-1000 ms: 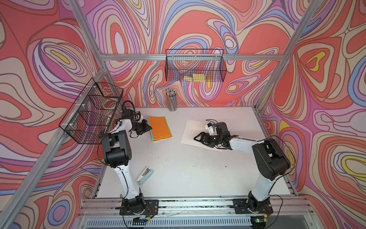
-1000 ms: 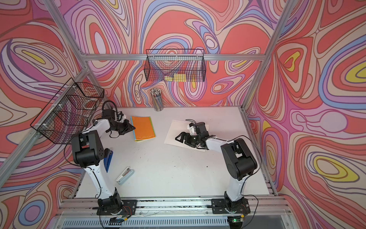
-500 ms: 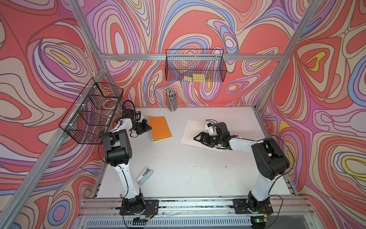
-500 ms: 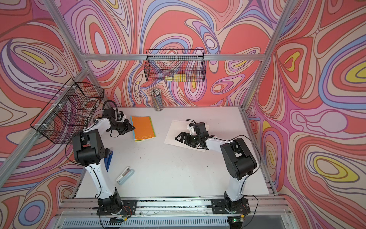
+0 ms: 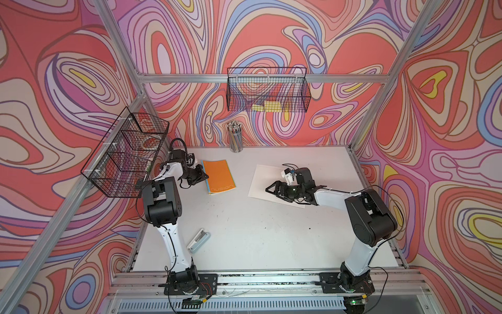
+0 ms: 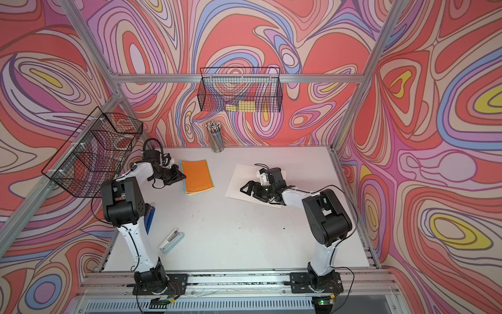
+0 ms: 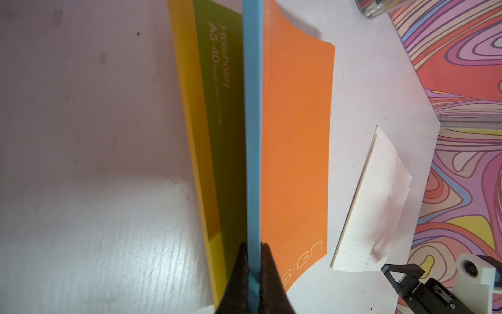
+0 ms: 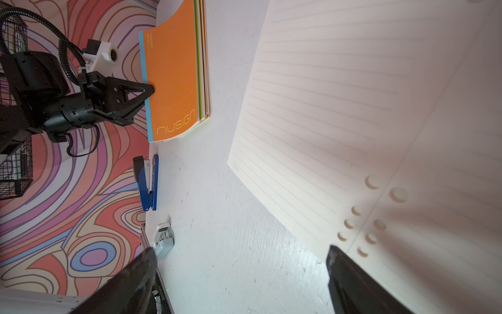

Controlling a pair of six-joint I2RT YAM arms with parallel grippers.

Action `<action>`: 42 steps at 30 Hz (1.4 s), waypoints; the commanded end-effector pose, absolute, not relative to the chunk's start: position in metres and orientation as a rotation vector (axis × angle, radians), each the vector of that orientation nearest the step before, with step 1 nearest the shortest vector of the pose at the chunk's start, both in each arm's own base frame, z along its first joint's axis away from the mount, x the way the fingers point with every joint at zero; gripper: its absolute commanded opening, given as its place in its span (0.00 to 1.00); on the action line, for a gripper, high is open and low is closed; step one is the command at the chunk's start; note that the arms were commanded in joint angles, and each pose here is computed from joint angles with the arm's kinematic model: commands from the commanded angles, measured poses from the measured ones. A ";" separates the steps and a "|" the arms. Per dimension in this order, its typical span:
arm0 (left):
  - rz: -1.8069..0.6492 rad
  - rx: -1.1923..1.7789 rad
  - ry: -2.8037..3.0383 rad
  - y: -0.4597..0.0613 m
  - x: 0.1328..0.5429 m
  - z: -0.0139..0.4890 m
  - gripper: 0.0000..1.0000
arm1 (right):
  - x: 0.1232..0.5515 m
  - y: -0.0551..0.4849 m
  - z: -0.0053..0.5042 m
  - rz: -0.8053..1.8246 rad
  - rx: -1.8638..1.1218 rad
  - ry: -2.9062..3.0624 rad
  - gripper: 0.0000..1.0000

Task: Close the notebook
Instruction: Place the notebook at the notebook.

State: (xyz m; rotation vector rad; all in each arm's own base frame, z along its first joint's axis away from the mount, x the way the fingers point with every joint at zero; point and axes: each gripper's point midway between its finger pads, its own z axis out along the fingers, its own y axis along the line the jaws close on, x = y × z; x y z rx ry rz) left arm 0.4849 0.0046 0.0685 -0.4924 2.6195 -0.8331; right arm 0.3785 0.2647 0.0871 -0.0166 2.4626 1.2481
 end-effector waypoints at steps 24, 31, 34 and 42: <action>-0.724 -0.483 2.682 0.007 0.486 0.053 0.09 | 0.375 0.264 0.077 1.255 -0.008 2.476 0.98; -0.660 -0.469 2.701 0.008 0.483 0.054 0.17 | 0.376 0.264 0.078 1.258 -0.007 2.471 0.98; -0.613 -0.457 2.710 0.010 0.482 0.057 0.19 | 0.376 0.264 0.078 1.260 -0.008 2.472 0.98; -0.516 -0.415 2.708 0.012 0.483 0.072 0.27 | 0.376 0.265 0.078 1.263 -0.006 2.471 0.98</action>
